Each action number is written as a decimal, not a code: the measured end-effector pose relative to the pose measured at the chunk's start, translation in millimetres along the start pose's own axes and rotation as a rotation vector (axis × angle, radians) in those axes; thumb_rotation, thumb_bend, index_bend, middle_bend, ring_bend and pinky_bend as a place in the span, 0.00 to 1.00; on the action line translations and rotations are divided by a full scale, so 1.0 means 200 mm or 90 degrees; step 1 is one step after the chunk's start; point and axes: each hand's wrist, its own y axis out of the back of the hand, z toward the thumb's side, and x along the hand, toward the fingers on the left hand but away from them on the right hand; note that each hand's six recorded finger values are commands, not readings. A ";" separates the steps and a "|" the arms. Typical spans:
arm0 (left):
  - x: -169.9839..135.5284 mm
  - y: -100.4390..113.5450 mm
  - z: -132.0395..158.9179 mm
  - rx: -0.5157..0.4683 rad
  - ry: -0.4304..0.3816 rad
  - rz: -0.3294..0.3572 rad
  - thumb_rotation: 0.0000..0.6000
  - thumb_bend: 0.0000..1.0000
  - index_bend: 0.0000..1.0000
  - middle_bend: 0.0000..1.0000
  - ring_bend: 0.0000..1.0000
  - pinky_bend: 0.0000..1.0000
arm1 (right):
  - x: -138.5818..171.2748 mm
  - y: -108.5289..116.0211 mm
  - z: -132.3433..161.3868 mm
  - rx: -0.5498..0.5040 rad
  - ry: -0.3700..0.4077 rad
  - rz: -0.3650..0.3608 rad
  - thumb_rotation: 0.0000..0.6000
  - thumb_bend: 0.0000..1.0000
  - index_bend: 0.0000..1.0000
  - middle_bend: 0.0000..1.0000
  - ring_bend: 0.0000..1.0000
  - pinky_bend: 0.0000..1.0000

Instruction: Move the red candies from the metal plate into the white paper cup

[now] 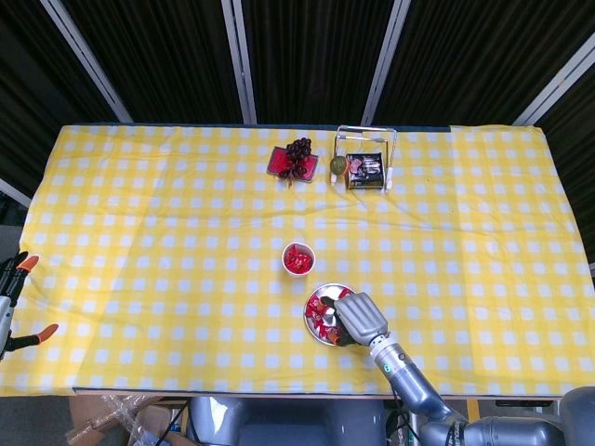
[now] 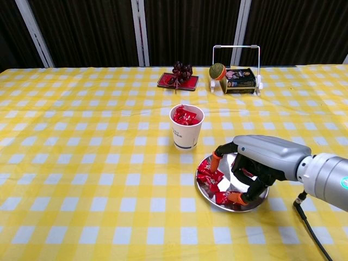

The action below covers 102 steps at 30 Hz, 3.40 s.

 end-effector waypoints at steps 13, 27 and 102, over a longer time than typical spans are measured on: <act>0.00 0.00 0.00 0.001 0.003 -0.002 1.00 0.01 0.00 0.00 0.00 0.00 | -0.02 -0.04 -0.02 -0.005 -0.005 0.013 1.00 0.33 0.37 0.83 0.93 0.95; 0.01 0.00 0.00 0.001 0.003 -0.004 1.00 0.01 0.00 0.00 0.00 0.00 | -0.01 0.01 -0.05 0.008 -0.020 -0.010 1.00 0.33 0.44 0.83 0.93 0.95; 0.02 -0.01 -0.02 -0.006 0.015 -0.017 1.00 0.01 0.00 0.00 0.00 0.00 | -0.27 0.53 0.02 -0.049 -0.029 -0.149 1.00 0.52 0.61 0.83 0.93 0.95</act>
